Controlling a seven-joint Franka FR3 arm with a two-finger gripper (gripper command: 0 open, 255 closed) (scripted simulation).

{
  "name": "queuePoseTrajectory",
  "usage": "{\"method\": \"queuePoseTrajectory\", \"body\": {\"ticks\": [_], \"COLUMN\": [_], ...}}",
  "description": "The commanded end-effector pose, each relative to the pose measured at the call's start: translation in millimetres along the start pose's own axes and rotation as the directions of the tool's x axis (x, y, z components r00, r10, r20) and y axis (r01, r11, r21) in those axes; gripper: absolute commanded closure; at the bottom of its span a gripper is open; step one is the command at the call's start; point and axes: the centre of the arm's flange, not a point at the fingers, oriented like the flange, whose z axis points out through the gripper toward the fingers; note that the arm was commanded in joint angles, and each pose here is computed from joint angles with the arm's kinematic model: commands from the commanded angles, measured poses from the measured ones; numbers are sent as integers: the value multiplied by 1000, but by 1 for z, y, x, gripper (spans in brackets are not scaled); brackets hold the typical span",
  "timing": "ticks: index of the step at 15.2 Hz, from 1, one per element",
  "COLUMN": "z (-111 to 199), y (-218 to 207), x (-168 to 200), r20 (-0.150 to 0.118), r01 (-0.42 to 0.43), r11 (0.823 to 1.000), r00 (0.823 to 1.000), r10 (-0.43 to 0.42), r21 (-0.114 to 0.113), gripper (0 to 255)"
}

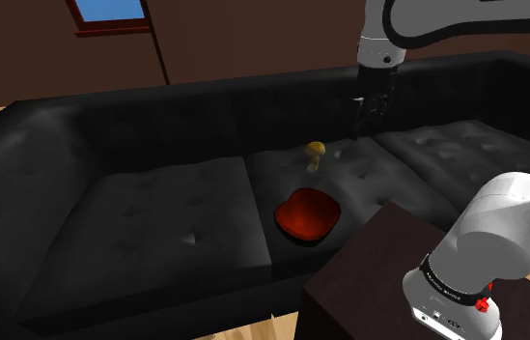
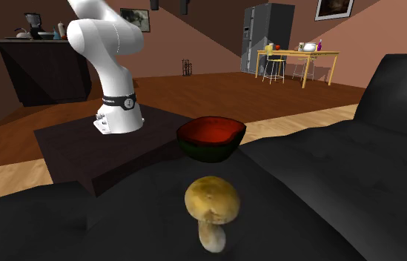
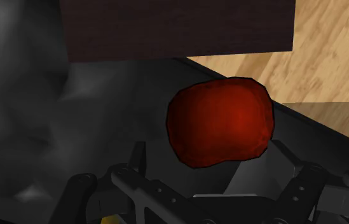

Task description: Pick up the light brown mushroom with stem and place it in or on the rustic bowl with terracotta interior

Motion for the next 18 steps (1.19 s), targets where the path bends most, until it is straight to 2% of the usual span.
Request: {"method": "queuePoseTrajectory", "body": {"ticks": [1, 5, 9, 13, 18], "z": [0, 21, 45, 72, 110], "y": [0, 39, 78, 116, 164], "x": [0, 40, 79, 116, 160], "r20": [0, 2, 8, 16, 31], "r01": [0, -40, -80, -119, -167], "r11": [1000, 996, 985, 967, 934], "r00": [1000, 999, 997, 993, 986], "r10": [0, 40, 80, 119, 166], "r21": [0, 76, 152, 226, 317], "gripper": [0, 0, 0, 0, 0]}}
